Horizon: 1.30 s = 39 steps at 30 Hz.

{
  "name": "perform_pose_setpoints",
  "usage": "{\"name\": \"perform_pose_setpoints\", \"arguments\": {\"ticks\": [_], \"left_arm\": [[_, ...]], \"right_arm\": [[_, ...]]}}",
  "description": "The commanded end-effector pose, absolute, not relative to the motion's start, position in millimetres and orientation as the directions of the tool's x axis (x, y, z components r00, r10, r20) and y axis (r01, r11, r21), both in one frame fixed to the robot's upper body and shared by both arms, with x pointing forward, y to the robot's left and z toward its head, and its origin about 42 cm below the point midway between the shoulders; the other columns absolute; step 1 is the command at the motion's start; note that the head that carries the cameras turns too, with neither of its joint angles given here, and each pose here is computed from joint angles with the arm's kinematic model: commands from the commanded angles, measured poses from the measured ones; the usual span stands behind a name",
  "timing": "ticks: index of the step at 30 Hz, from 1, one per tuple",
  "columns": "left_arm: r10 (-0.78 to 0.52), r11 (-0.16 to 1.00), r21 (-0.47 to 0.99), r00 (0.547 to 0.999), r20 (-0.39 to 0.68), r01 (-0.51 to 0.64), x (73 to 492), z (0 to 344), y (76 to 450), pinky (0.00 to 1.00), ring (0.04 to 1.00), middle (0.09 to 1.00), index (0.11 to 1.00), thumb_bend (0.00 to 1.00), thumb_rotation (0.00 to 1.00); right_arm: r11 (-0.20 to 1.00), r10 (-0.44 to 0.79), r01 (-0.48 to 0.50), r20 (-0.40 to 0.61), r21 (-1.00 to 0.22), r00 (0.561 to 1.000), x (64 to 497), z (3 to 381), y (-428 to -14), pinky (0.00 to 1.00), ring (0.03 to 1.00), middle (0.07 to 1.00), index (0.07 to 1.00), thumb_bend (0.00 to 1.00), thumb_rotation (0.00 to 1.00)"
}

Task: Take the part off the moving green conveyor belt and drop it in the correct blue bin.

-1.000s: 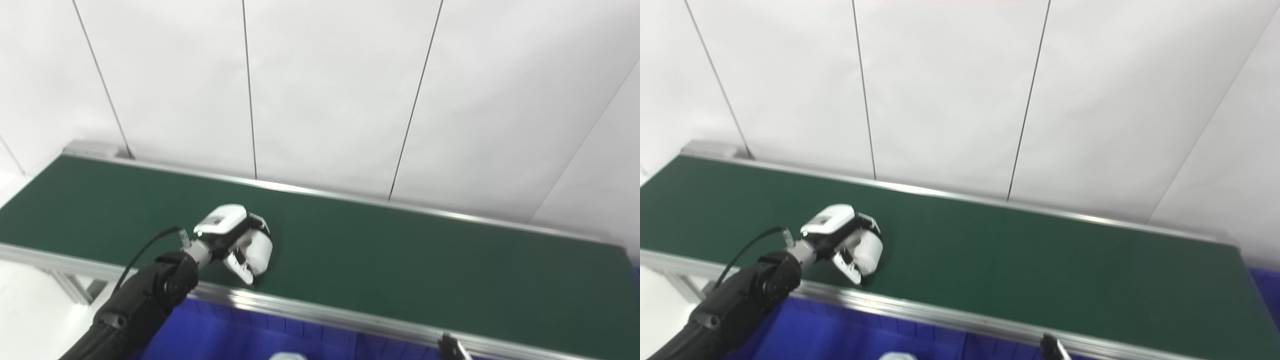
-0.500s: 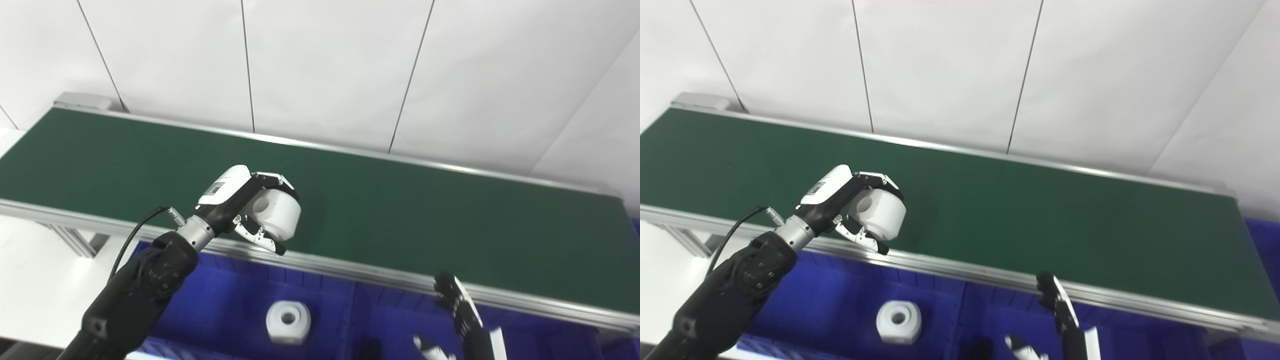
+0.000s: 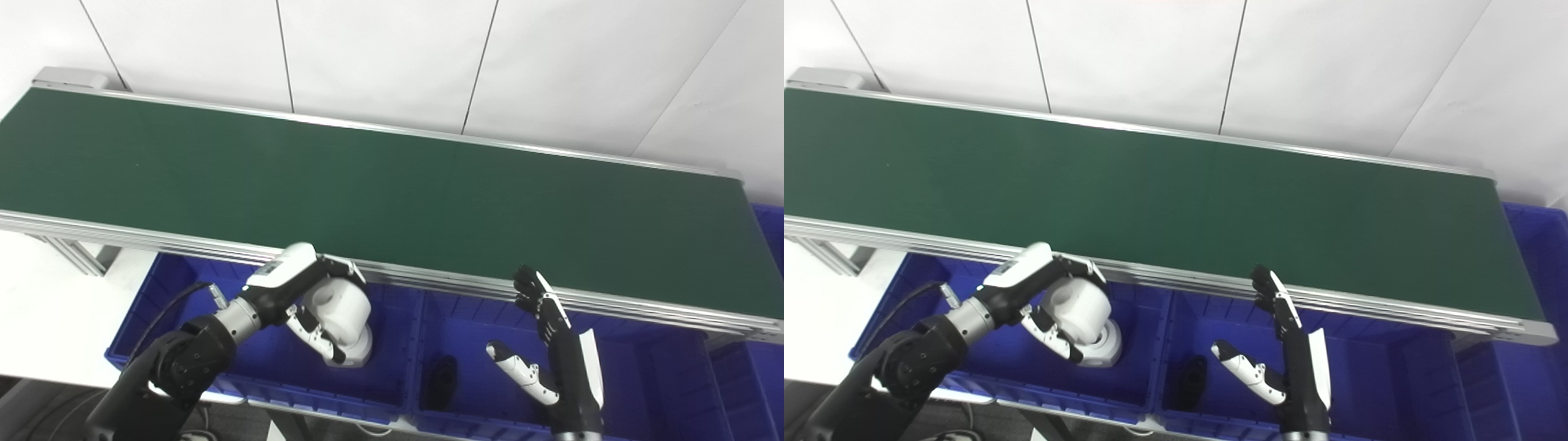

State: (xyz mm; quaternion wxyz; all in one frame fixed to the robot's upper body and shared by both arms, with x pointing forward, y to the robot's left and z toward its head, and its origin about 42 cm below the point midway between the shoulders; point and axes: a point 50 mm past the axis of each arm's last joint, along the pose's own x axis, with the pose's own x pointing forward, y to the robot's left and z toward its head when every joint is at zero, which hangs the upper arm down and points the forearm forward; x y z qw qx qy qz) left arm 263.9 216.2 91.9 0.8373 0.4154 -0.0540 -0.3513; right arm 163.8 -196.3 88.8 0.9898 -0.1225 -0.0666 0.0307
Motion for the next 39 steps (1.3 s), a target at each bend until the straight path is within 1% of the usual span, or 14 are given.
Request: {"name": "perform_pose_setpoints", "arguments": {"ticks": [1, 6, 9, 14, 16, 17, 18, 21, 22, 25, 28, 31, 36, 39], "left_arm": [[-0.657, 0.357, 0.772, 0.729, -0.193, 0.526, 275.7, 107.6, 209.6, 0.46, 0.424, 0.518, 0.51, 0.5, 0.0], [-0.662, 0.284, 0.767, 0.697, -0.278, 0.576, 278.6, 97.4, 193.8, 0.46, 0.418, 0.515, 0.516, 0.5, 0.0], [-0.651, 0.275, 0.761, 0.696, -0.302, 0.588, 284.2, 91.4, 185.2, 0.41, 0.388, 0.475, 0.544, 0.49, 0.0], [-0.61, 0.237, 0.766, 0.705, -0.362, 0.598, 295.0, 81.3, 164.4, 0.43, 0.398, 0.481, 0.547, 0.49, 0.0], [-0.592, 0.231, 0.766, 0.711, -0.378, 0.6, 298.9, 73.9, 154.8, 0.48, 0.411, 0.503, 0.541, 0.5, 0.0], [-0.581, 0.238, 0.759, 0.715, -0.389, 0.606, 299.9, 70.9, 152.2, 0.52, 0.547, 0.627, 0.516, 0.5, 0.03], [-0.571, 0.241, 0.748, 0.713, -0.406, 0.618, 300.5, 68.3, 151.1, 0.59, 0.66, 0.731, 0.679, 0.57, 0.07], [-0.56, 0.21, 0.736, 0.697, -0.448, 0.643, 298.5, 64.2, 151.3, 0.73, 0.846, 0.903, 0.89, 0.68, 0.38], [-0.558, 0.198, 0.736, 0.692, -0.458, 0.647, 296.7, 63.7, 151.5, 0.73, 0.846, 0.903, 0.89, 0.68, 0.38], [-0.556, 0.163, 0.742, 0.682, -0.475, 0.65, 291.3, 61.7, 152.6, 0.89, 0.951, 0.981, 0.961, 0.77, 0.54], [-0.564, 0.145, 0.729, 0.662, -0.495, 0.669, 285.9, 58.5, 156.1, 0.95, 0.991, 0.999, 0.985, 0.82, 0.63], [-0.599, 0.219, 0.682, 0.648, -0.471, 0.698, 279.2, 59.6, 160.4, 0.95, 0.997, 1.0, 0.988, 0.86, 0.63], [-0.691, 0.459, 0.504, 0.651, -0.316, 0.732, 262.6, 73.6, 172.5, 0.92, 1.0, 1.0, 0.993, 0.88, 0.59], [-0.713, 0.556, 0.421, 0.672, -0.201, 0.716, 250.7, 79.8, 181.0, 0.91, 0.996, 1.0, 0.987, 0.88, 0.58]], "right_arm": [[0.971, 0.078, -0.036, 0.172, -0.237, 0.982, 167.5, 100.0, -192.4, 0.84, 0.882, 0.879, 0.901, 0.81, 0.65], [0.972, 0.082, -0.039, 0.175, -0.233, 0.981, 167.5, 98.5, -191.9, 0.83, 0.876, 0.875, 0.898, 0.81, 0.65], [0.972, 0.082, -0.04, 0.174, -0.23, 0.981, 167.1, 97.7, -191.3, 0.83, 0.874, 0.872, 0.896, 0.81, 0.64], [0.971, 0.083, -0.043, 0.165, -0.234, 0.983, 164.4, 95.7, -190.9, 0.83, 0.877, 0.873, 0.896, 0.81, 0.65], [0.971, 0.083, -0.043, 0.164, -0.234, 0.983, 162.3, 94.1, -190.4, 0.83, 0.879, 0.874, 0.896, 0.81, 0.65], [0.971, 0.083, -0.042, 0.164, -0.235, 0.983, 161.4, 93.4, -190.0, 0.83, 0.879, 0.874, 0.895, 0.81, 0.66], [0.971, 0.082, -0.042, 0.163, -0.235, 0.983, 160.4, 92.4, -189.7, 0.83, 0.878, 0.874, 0.894, 0.82, 0.66], [0.972, 0.076, -0.037, 0.159, -0.234, 0.984, 157.4, 89.0, -188.2, 0.83, 0.875, 0.872, 0.891, 0.83, 0.67], [0.972, 0.074, -0.037, 0.156, -0.232, 0.985, 156.5, 87.9, -187.8, 0.83, 0.875, 0.872, 0.891, 0.83, 0.67], [0.972, 0.073, -0.036, 0.152, -0.231, 0.986, 154.3, 84.6, -186.7, 0.83, 0.871, 0.868, 0.891, 0.84, 0.67], [0.972, 0.071, -0.036, 0.148, -0.231, 0.986, 153.0, 82.0, -184.8, 0.83, 0.869, 0.87, 0.892, 0.85, 0.68], [0.972, 0.071, -0.037, 0.14, -0.234, 0.988, 151.2, 79.3, -183.4, 0.83, 0.873, 0.874, 0.894, 0.86, 0.68], [0.975, 0.081, -0.051, 0.132, -0.217, 0.988, 147.8, 74.0, -182.2, 0.86, 0.89, 0.894, 0.904, 0.85, 0.65], [0.976, 0.08, -0.051, 0.132, -0.213, 0.988, 145.2, 70.4, -181.2, 0.86, 0.892, 0.9, 0.905, 0.85, 0.63]]}}
